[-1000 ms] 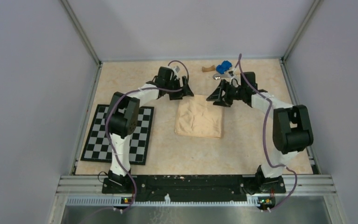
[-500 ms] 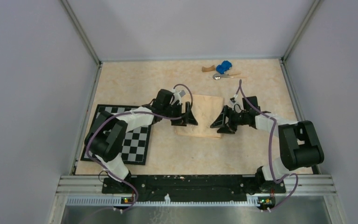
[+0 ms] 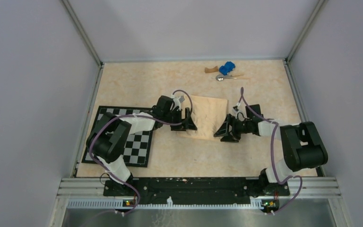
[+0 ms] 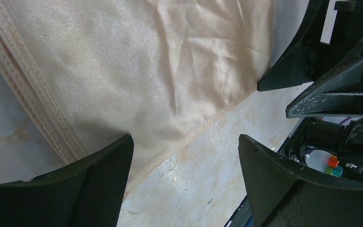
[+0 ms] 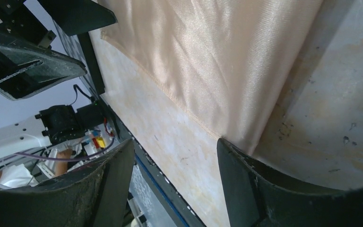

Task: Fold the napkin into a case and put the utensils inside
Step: Smooth out the square-folded napkin at the center of the board.

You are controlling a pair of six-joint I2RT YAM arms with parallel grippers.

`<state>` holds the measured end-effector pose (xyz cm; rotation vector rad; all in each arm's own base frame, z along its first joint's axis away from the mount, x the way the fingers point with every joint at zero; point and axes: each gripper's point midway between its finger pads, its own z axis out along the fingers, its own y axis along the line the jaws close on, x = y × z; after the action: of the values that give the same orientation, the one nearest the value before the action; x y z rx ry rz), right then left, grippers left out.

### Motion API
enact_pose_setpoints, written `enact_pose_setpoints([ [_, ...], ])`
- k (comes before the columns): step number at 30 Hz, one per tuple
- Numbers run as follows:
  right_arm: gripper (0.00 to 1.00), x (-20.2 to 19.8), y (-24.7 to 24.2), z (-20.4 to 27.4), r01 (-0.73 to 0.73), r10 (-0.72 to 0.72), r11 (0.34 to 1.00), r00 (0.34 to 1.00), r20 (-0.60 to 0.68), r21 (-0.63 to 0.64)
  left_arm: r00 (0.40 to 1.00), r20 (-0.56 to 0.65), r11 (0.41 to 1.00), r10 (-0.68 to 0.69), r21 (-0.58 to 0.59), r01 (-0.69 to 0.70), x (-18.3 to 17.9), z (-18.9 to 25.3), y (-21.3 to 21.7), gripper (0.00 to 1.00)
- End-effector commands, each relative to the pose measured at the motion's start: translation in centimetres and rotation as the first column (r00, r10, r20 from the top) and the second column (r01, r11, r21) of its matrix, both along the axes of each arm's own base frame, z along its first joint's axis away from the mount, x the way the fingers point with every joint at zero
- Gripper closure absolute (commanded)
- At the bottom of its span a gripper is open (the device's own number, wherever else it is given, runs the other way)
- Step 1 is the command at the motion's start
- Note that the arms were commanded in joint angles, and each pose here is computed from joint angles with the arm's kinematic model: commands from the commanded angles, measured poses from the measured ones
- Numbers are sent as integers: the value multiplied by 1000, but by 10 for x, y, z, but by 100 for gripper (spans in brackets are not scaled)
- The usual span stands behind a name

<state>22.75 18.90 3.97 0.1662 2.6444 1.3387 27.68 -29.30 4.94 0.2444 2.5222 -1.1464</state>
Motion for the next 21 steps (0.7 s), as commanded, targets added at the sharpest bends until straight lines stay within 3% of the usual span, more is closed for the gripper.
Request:
enact_pose_setpoints([
  [1,35,-5,-21,-18,50,-49,988,999,9,-144,999,-28,992,40,122,-37,-13,-35,25,12],
  [8,34,16,-8,39,48,-41,997,993,110,-57,999,-36,993,36,116,-32,-15,-35,24,13],
  [12,34,25,3,34,26,-27,1000,995,98,5,998,-45,995,39,98,-35,-15,-36,22,13],
  [18,35,16,-27,-14,82,-80,990,996,25,-119,998,-44,993,46,108,-41,-15,-38,24,13],
  [21,36,8,-38,-14,96,-93,982,995,26,-164,998,-48,994,38,106,-33,-16,-39,23,13],
])
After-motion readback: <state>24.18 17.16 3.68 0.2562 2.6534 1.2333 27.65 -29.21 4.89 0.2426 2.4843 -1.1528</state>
